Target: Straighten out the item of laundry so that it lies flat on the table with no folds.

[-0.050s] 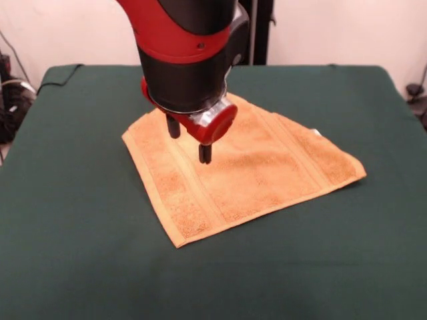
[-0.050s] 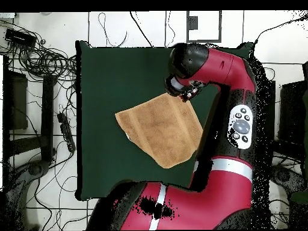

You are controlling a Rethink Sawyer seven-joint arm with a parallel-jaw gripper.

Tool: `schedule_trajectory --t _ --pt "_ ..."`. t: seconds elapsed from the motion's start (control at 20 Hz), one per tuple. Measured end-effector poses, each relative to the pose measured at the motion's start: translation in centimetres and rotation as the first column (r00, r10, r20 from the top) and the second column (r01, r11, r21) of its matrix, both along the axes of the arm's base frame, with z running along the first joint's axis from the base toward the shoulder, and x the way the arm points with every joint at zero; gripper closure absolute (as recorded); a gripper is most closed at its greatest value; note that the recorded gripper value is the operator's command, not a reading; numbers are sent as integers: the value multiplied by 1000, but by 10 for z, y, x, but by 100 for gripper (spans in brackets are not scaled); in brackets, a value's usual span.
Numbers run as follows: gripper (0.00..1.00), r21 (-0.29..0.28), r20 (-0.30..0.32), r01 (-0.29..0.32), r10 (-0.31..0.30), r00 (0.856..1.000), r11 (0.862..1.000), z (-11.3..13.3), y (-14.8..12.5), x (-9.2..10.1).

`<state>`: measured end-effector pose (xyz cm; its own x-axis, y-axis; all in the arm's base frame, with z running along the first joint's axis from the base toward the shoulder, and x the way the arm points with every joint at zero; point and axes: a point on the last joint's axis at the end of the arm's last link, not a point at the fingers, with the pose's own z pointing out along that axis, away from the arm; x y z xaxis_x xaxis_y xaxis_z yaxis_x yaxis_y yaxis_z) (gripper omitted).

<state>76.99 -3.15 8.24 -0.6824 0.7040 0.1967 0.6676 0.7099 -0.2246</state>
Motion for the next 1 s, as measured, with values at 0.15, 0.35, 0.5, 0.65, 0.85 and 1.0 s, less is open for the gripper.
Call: schedule_trajectory --t 0.15,0.35,0.5,0.65,0.85,1.0 --pt "0 -5 15 1 -1 1000 1000 -3 -2 -3" --pt "0 -16 44 1 0 999 1000 -11 -5 -8" --pt "0 -24 65 2 0 998 1000 -20 -8 -12" --pt "0 -28 74 3 -1 997 1000 -25 -11 -14" --pt "0 -33 82 8 -6 997 999 -29 -17 -16" --pt "0 -34 83 14 -11 996 999 -29 -22 -16"
